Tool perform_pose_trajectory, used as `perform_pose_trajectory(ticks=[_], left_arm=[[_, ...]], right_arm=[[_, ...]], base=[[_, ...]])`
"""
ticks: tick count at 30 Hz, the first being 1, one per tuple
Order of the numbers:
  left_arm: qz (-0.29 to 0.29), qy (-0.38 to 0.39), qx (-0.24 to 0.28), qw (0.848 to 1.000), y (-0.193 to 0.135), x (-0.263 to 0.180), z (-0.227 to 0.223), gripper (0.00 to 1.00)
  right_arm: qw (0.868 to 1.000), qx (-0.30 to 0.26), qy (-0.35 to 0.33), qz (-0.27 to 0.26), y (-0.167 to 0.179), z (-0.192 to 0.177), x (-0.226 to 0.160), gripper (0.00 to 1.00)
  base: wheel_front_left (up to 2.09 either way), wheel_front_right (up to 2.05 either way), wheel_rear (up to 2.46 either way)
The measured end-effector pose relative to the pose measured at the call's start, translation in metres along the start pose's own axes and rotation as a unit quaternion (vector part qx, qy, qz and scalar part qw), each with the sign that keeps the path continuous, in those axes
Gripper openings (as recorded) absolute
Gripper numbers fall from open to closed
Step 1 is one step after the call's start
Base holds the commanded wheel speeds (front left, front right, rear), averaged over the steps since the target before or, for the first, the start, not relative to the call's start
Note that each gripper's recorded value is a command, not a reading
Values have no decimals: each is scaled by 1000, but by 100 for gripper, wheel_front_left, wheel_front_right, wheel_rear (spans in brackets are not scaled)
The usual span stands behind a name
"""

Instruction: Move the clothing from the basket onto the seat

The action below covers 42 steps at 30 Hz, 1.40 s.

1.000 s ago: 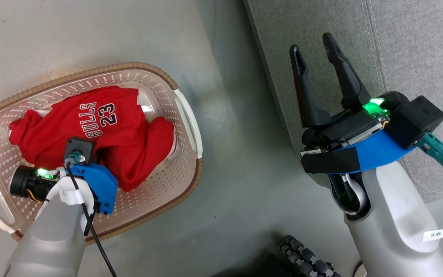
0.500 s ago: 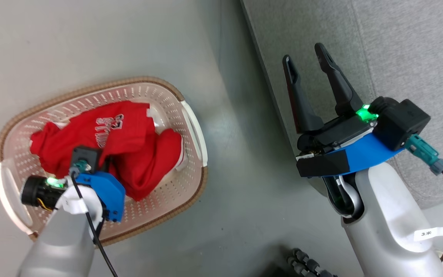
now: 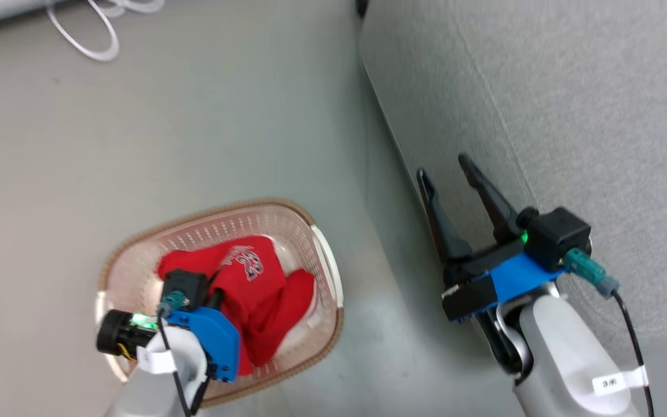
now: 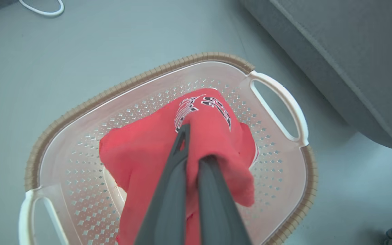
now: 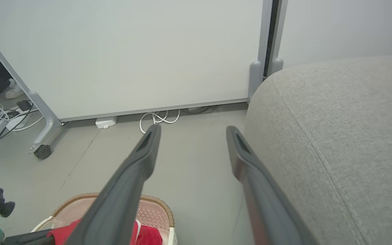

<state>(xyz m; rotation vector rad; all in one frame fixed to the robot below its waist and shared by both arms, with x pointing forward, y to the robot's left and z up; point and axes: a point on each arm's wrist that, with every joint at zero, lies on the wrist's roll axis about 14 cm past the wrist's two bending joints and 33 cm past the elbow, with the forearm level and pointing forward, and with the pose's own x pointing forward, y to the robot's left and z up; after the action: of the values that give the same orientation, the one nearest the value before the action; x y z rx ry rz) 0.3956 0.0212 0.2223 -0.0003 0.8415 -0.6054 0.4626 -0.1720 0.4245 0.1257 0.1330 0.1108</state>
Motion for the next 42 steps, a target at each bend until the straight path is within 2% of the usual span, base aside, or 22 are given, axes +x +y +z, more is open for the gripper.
perform_pose_trajectory(ticks=[9,13,17,21,22,23,25,31,42], left_arm=[[-20,-153,30,988,-48,-63,93,0],[-29,-198,62,978,-65,-90,118,0],[-30,-232,73,970,-74,-110,137,0],[-30,-300,86,950,-86,-145,179,0],[-30,-300,86,950,-86,-145,179,0],[-32,-326,95,940,-91,-159,198,0],[-32,-346,100,932,-94,-171,213,0],[-41,-388,118,913,-107,-196,248,0],[-58,-392,127,909,-122,-201,260,0]], right_arm=[[1000,3,-14,17,25,20,-41,100],[999,7,-26,33,40,30,-52,100],[998,8,-36,46,51,39,-60,100],[997,5,-47,66,67,50,-73,100],[997,5,-47,66,67,50,-73,100],[996,3,-56,75,74,57,-74,100],[995,1,-61,83,79,61,-76,100],[993,-4,-67,99,91,68,-81,100],[992,-10,-67,106,97,71,-89,100]], base=[[0,0,0],[0,0,0],[0,0,0],[0,0,0],[0,0,0],[0,0,0],[0,0,0],[0,0,0],[0,0,0]])
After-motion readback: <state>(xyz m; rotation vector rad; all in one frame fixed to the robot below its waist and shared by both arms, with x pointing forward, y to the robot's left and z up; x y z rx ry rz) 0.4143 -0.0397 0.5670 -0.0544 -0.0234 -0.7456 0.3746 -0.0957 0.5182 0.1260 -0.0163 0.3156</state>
